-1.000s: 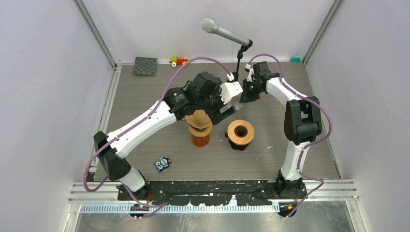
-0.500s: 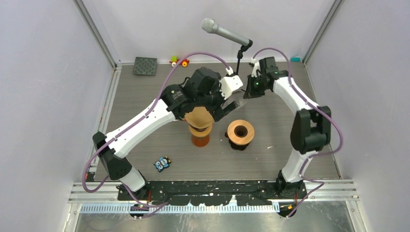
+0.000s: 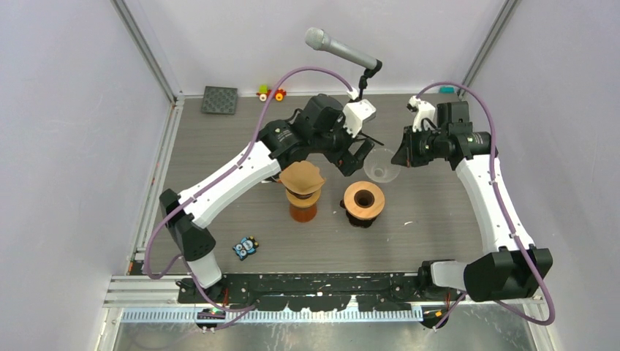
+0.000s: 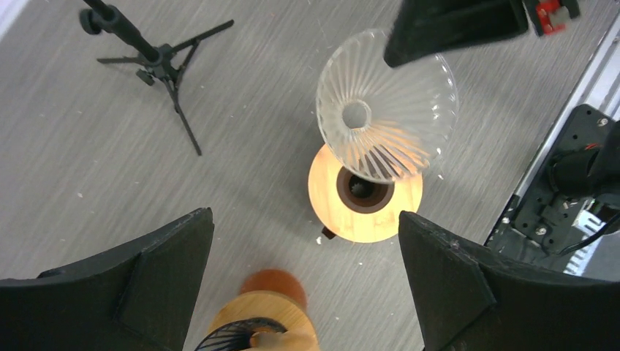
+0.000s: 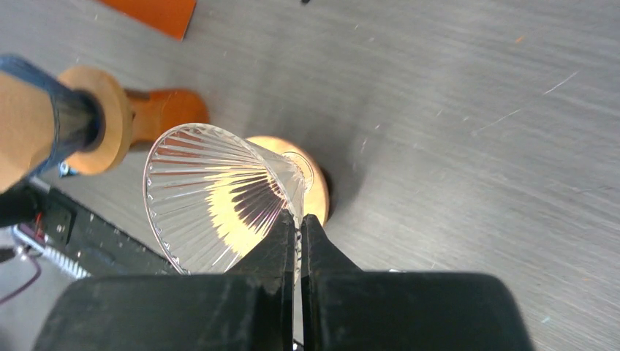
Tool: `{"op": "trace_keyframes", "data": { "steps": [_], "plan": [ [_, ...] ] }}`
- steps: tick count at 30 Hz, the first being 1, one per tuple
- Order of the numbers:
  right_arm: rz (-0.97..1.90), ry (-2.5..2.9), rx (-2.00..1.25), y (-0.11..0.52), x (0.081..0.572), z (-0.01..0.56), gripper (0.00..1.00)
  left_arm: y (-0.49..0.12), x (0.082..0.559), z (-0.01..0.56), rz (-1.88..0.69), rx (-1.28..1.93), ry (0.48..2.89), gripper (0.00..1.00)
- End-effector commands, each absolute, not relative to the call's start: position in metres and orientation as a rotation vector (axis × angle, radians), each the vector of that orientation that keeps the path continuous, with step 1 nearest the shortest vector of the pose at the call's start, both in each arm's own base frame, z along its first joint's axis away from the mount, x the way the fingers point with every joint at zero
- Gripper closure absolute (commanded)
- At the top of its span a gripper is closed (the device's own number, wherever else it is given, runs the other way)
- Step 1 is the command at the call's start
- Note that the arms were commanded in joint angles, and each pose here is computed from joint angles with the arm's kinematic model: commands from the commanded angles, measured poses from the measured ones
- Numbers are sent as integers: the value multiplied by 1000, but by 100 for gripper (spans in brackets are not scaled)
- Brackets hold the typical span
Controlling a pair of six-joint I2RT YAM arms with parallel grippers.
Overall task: Place the coffee filter in the dripper
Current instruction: Pick up the coffee dripper from the center of the board, then place the coffee dripper in the dripper holder.
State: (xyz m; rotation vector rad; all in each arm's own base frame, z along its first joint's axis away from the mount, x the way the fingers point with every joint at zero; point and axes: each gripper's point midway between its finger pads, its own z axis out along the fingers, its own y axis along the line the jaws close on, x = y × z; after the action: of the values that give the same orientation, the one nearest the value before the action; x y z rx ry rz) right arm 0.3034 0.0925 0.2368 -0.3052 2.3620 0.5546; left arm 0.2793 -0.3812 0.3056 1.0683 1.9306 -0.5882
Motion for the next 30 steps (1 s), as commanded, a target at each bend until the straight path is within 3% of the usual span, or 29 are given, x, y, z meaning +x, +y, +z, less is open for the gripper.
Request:
{"op": "trace_keyframes", "data": {
  "steps": [1, 12, 22, 30],
  "plan": [
    [676, 2363, -412, 106, 271, 236, 100, -401, 286, 321, -689, 959, 1923, 2],
    [851, 2386, -455, 127, 258, 218, 100, -416, 284, 283, -739, 984, 2017, 26],
    [851, 2425, -475, 131, 262, 201, 99, -419, 281, 252, -742, 1018, 2077, 29],
    [822, 2433, -485, 131, 270, 192, 99, -424, 282, 228, -740, 1043, 2121, 37]
  ]
}}
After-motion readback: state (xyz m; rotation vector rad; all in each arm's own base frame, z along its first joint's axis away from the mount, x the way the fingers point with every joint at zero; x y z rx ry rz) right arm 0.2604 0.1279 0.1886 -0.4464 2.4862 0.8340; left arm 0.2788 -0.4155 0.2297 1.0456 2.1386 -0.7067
